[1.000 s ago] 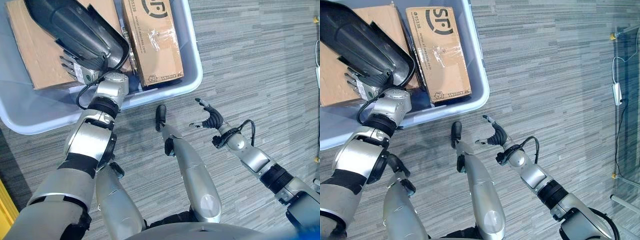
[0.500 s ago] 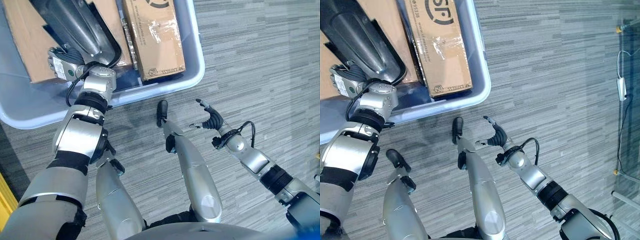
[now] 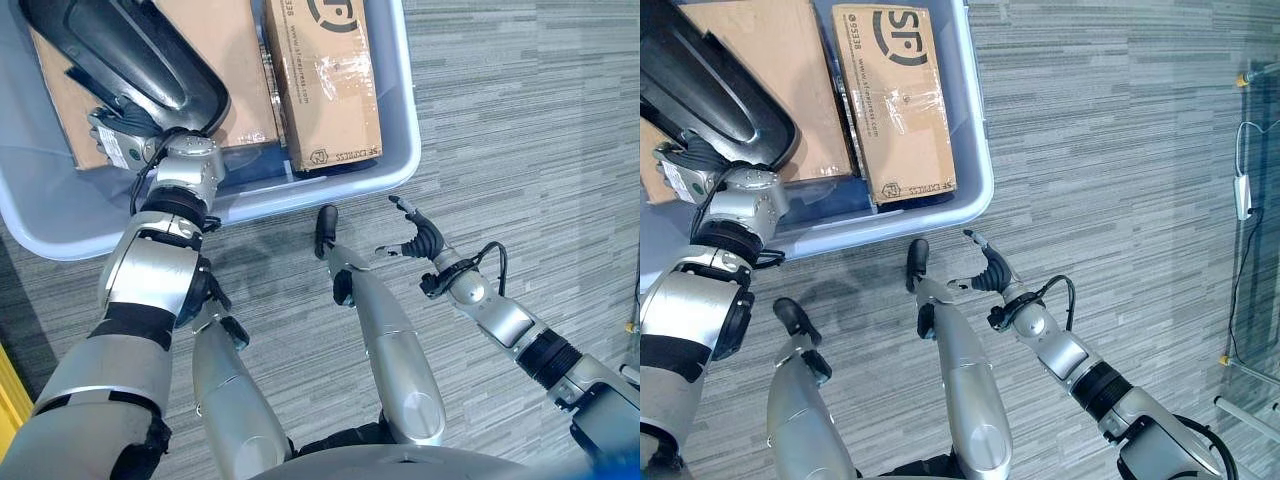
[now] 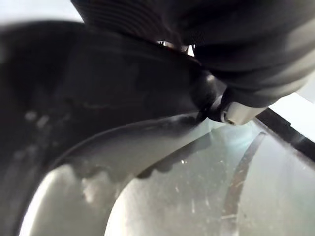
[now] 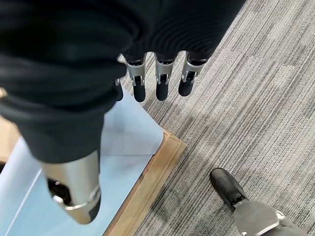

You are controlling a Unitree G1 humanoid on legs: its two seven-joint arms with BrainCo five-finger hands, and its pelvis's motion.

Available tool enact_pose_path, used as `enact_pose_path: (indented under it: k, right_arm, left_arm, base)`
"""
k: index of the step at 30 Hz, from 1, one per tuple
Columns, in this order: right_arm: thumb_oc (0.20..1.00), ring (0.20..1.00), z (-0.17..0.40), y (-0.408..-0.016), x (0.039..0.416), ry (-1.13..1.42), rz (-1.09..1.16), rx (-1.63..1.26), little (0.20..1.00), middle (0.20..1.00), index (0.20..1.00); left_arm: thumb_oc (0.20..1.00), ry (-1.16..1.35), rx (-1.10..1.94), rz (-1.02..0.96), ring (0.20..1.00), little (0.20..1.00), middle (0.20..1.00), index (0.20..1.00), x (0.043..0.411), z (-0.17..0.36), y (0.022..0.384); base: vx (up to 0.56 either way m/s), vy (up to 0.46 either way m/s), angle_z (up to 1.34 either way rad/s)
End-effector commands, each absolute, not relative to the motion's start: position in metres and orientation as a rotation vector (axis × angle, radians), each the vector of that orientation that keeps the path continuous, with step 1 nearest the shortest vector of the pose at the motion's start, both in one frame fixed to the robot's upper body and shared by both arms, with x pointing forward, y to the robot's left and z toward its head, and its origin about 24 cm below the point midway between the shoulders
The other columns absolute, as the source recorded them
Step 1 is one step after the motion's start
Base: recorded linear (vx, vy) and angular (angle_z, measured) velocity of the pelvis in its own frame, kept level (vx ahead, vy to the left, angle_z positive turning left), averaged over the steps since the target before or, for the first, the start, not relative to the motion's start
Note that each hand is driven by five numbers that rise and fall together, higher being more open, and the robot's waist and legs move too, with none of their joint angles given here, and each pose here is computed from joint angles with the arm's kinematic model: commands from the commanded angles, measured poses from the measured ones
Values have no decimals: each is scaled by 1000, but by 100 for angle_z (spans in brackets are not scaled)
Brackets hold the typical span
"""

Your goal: Move parts from the plastic box to the shelf.

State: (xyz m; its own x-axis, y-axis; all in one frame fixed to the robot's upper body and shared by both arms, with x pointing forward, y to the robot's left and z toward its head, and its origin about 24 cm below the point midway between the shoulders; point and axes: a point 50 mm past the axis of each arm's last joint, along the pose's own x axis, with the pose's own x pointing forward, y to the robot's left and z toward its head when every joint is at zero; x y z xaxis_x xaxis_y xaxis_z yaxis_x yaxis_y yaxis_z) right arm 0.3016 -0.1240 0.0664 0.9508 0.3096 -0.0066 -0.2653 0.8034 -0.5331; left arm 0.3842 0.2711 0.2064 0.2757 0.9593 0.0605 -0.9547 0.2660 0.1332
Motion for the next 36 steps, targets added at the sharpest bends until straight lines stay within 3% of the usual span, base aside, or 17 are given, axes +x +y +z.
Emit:
enact_pose_path:
  k: [1,15,24,32,36]
  right_arm:
    - [1000,1000,73,-118,299,-132,308,-485,1000,1000,1000]
    - [1000,1000,63,-135,283,-169,310,-520,1000,1000,1000]
    - [1000,1000,77,-130,282,-248,354,-547,1000,1000,1000]
    - [1000,1000,67,-137,270,-223,378,-579,1000,1000,1000]
    - [1000,1000,62,-141,265,-183,381,-543,1000,1000,1000]
  left_arm:
    - [200,96,213,1282,200,200,200,200,377,172,279]
    - [200,-421,467,1215,200,200,200,200,368,216,272]
    - [200,-548,469,1263,200,200,200,200,359,240,282]
    - [200,-531,438,1194,200,200,200,200,352,214,284]
    - [200,-497,440,1019,200,200,200,200,345,173,269]
  base:
    - [-18,48,0]
    - [-19,80,-1]
    - [-13,106,-9]
    - [-15,125,-2]
    - [-22,183,2]
